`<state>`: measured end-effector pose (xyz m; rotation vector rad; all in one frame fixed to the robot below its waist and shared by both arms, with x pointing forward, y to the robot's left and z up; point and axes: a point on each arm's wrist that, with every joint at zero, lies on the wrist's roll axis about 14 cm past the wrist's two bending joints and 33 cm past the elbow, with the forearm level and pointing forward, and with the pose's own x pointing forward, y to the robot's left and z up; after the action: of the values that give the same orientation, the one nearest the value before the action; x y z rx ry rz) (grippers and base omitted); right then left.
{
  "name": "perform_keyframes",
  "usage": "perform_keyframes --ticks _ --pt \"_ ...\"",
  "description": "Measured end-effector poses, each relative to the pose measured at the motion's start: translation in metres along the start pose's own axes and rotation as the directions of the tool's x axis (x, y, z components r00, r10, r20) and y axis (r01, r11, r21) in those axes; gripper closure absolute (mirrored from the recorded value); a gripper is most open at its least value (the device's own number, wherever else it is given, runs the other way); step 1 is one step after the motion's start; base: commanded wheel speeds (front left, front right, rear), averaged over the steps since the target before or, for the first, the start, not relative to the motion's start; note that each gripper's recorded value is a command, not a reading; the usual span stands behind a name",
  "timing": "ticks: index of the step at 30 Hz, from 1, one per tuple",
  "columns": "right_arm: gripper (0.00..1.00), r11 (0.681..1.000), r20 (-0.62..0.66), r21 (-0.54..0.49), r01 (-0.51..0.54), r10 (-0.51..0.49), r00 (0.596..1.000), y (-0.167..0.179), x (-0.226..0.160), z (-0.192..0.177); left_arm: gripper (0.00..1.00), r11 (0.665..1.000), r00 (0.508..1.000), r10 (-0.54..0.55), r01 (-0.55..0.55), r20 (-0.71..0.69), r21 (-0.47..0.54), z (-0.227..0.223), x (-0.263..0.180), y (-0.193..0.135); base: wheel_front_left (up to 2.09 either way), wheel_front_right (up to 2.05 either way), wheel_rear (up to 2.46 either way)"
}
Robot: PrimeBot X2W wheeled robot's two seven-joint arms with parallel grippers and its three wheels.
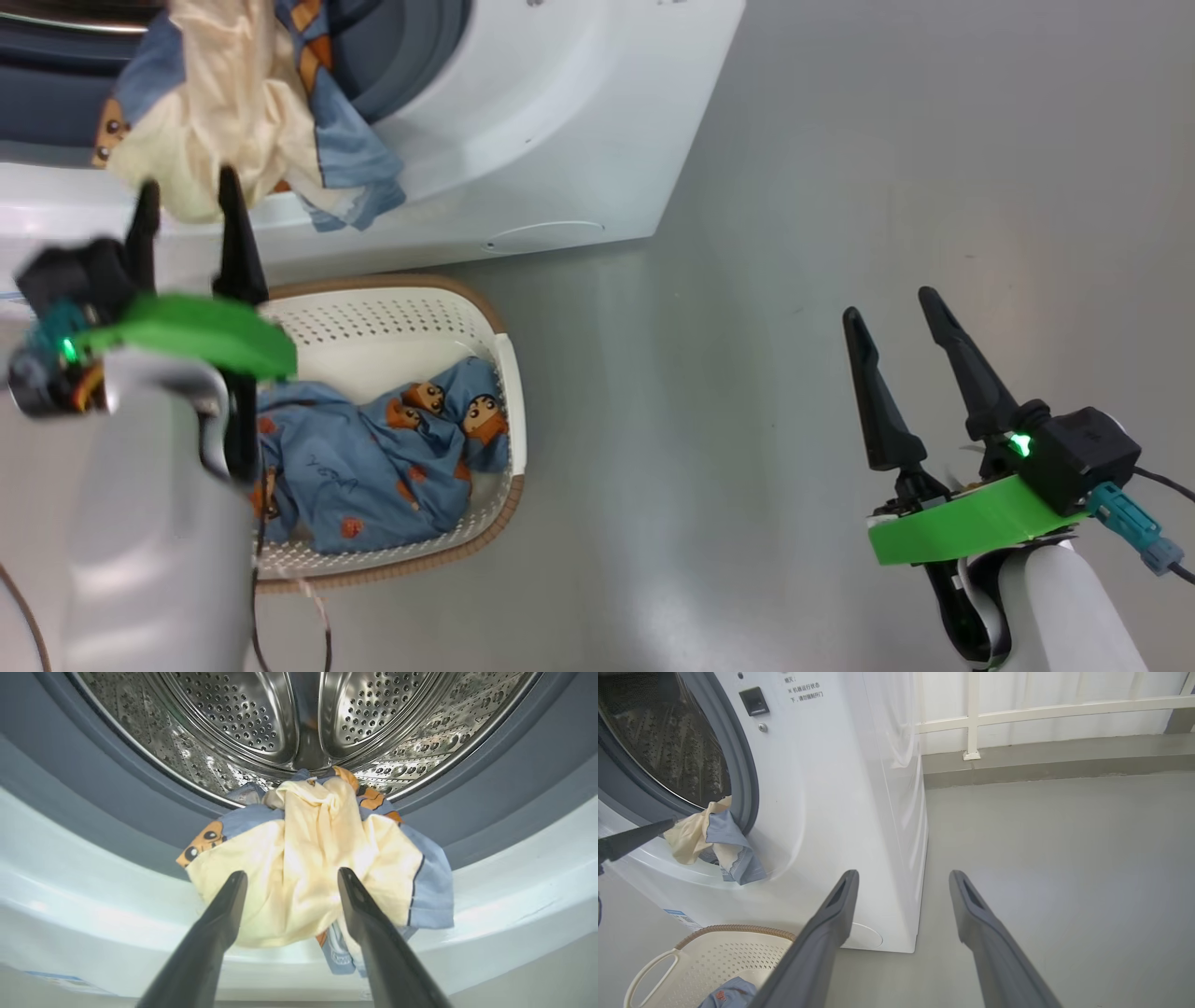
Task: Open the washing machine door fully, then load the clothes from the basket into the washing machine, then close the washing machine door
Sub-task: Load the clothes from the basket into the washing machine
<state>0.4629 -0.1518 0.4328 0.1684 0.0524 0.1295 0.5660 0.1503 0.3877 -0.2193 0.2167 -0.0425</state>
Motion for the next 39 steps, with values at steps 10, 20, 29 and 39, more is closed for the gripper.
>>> perform_keyframes --ticks 10,20,29,39 --pt "0.00 1.000 0.021 -0.009 -0.026 0.026 0.999 0.009 0.004 0.007 0.00 0.999 1.000 0.024 -0.024 -0.015 -0.040 -0.019 -0.056 0.007 0.00 0.00 0.00" --pt "0.00 0.999 0.018 -0.016 -0.030 0.030 0.999 0.011 0.002 0.006 0.00 0.993 0.996 0.093 -0.094 -0.018 -0.077 -0.015 -0.106 0.017 0.00 0.00 0.00" --pt "0.00 0.999 0.015 -0.039 -0.038 0.038 0.999 0.014 0.001 0.006 0.00 0.986 0.992 0.126 -0.127 -0.020 -0.112 -0.004 -0.137 0.016 0.00 0.00 0.00" --pt "0.00 0.999 0.006 -0.038 -0.035 0.036 0.999 0.013 0.001 0.002 0.00 0.984 0.990 0.138 -0.141 -0.034 -0.111 -0.002 -0.141 0.017 0.00 0.00 0.00"
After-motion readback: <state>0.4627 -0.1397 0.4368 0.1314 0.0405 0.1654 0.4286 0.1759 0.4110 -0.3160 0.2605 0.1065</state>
